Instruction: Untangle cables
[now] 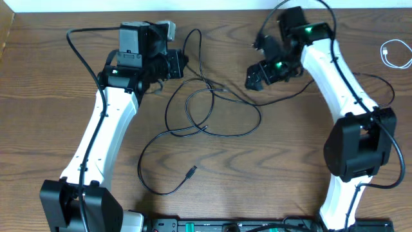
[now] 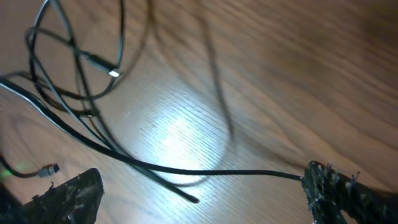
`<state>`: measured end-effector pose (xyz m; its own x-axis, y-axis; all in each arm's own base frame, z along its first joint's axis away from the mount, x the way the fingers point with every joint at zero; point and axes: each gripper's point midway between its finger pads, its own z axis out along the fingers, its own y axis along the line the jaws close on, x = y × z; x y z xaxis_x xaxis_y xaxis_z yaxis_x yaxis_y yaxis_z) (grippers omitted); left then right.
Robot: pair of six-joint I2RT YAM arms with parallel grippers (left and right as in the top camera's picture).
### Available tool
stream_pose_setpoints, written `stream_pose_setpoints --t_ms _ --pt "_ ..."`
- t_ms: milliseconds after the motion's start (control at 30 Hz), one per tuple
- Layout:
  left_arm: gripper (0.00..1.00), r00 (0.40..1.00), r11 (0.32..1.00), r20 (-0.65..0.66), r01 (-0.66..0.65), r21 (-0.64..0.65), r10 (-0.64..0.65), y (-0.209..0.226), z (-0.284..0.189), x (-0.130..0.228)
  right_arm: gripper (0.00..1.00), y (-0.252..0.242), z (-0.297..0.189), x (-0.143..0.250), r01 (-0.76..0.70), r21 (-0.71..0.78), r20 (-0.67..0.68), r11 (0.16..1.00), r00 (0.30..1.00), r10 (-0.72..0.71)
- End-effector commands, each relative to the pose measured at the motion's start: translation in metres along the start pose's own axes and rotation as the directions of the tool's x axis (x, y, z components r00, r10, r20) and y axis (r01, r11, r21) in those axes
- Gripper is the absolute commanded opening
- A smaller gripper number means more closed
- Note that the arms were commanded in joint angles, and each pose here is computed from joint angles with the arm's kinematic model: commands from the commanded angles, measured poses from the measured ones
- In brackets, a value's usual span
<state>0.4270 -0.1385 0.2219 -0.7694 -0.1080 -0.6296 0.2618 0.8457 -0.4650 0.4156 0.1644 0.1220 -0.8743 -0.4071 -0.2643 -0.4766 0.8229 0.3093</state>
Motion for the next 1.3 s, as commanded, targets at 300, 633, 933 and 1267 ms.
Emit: stream_pose_setpoints --t_ms 300,633,933,1267 --pt "0.08 0.984 0.972 0.178 -0.062 0.225 0.022 -0.048 -0.012 -0.05 0.99 0.022 -0.009 -0.008 0.19 -0.118 0.071 0.975 0.981 -0.182" --pt "0.08 0.985 0.971 0.171 -0.064 0.229 0.025 -0.051 -0.01 -0.047 0.99 0.033 0.042 -0.007 0.337 -0.095 0.058 0.937 0.941 -0.333" --pt "0.08 0.99 0.974 0.141 -0.043 0.221 0.012 -0.048 -0.008 -0.041 0.67 0.033 0.084 0.0 0.368 -0.085 0.054 0.926 0.93 -0.364" --pt "0.16 0.991 0.975 0.135 -0.039 0.219 0.009 -0.047 -0.008 -0.039 0.01 0.002 0.065 -0.011 0.165 -0.005 0.07 0.986 0.984 -0.165"
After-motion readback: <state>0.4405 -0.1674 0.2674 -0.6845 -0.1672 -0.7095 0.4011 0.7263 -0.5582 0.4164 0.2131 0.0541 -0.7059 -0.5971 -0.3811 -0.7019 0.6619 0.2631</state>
